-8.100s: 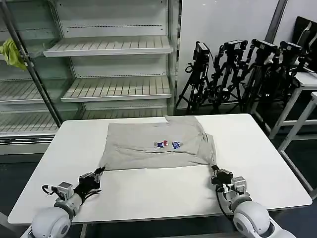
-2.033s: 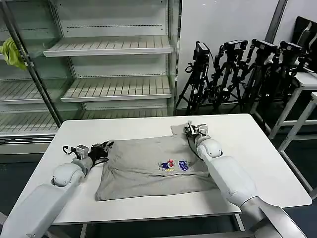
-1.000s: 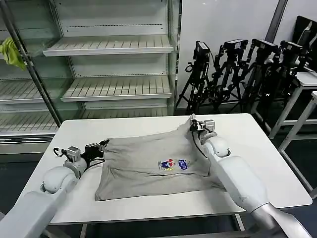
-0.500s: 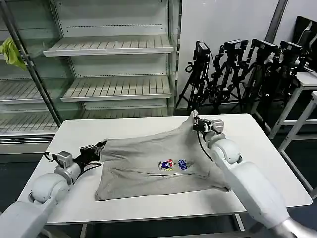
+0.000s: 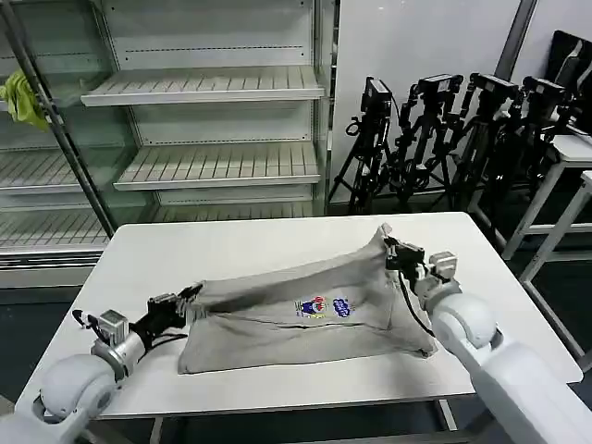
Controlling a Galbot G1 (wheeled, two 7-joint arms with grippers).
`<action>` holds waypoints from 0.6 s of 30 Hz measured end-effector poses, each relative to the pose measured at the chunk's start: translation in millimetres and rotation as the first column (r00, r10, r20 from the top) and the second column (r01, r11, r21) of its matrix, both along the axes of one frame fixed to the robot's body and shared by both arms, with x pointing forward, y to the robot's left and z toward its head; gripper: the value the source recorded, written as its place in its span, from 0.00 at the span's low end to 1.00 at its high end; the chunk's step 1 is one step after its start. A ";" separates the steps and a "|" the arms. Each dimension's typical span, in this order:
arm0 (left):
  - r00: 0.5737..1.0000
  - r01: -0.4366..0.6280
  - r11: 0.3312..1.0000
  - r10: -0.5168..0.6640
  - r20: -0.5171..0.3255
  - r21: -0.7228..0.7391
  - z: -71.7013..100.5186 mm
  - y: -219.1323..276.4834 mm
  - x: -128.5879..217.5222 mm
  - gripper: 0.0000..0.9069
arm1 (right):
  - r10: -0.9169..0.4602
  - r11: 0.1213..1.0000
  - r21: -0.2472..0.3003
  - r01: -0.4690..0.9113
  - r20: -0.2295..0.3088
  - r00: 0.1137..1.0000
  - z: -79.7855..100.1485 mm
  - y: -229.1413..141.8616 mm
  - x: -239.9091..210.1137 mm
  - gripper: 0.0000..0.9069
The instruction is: Fold and organize the clothes.
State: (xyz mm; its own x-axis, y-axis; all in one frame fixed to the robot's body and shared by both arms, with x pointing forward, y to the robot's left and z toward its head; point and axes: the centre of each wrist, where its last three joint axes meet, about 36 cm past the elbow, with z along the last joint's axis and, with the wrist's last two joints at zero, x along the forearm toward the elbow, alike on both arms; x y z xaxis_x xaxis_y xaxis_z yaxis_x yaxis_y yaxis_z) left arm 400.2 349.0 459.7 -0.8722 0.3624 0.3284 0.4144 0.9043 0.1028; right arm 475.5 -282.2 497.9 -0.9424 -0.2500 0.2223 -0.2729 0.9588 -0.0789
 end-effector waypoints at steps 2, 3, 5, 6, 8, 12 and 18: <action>1.000 0.004 1.000 -0.004 -0.010 0.003 -3.2 -0.8 -5.3 0.04 | 0.003 1.000 -0.013 -0.003 -0.017 1.000 -5.4 -1.6 -9.9 0.00; 1.000 0.005 1.000 -0.005 -0.015 0.003 -4.9 -1.1 -7.6 0.04 | 0.005 1.000 -0.017 -0.005 -0.026 1.000 -8.1 -1.8 -13.8 0.00; 1.000 0.007 1.000 -0.007 -0.022 0.004 -7.3 -1.5 -11.3 0.04 | 0.007 1.000 -0.027 -0.009 -0.042 0.999 -14.4 -1.9 -21.4 0.00; 1.000 0.008 1.000 -0.008 -0.024 0.004 -8.0 -1.8 -12.7 0.04 | 0.009 0.999 -0.031 -0.010 -0.049 0.999 -17.2 -1.8 -24.4 0.00; 1.000 0.009 1.000 -0.009 -0.024 0.004 -7.8 -1.9 -14.6 0.04 | 0.009 0.999 -0.039 -0.011 -0.057 0.998 -21.5 -1.3 -28.8 0.00; 1.000 0.011 1.000 -0.011 -0.017 0.008 -4.7 -0.8 -16.6 0.04 | 0.014 0.998 -0.052 -0.018 -0.075 0.997 -30.4 1.1 -35.5 0.00; 1.000 0.021 1.000 -0.021 -0.016 0.011 -1.2 -1.1 -22.7 0.04 | 0.018 0.997 -0.067 -0.024 -0.098 0.995 -43.4 4.8 -41.2 1.00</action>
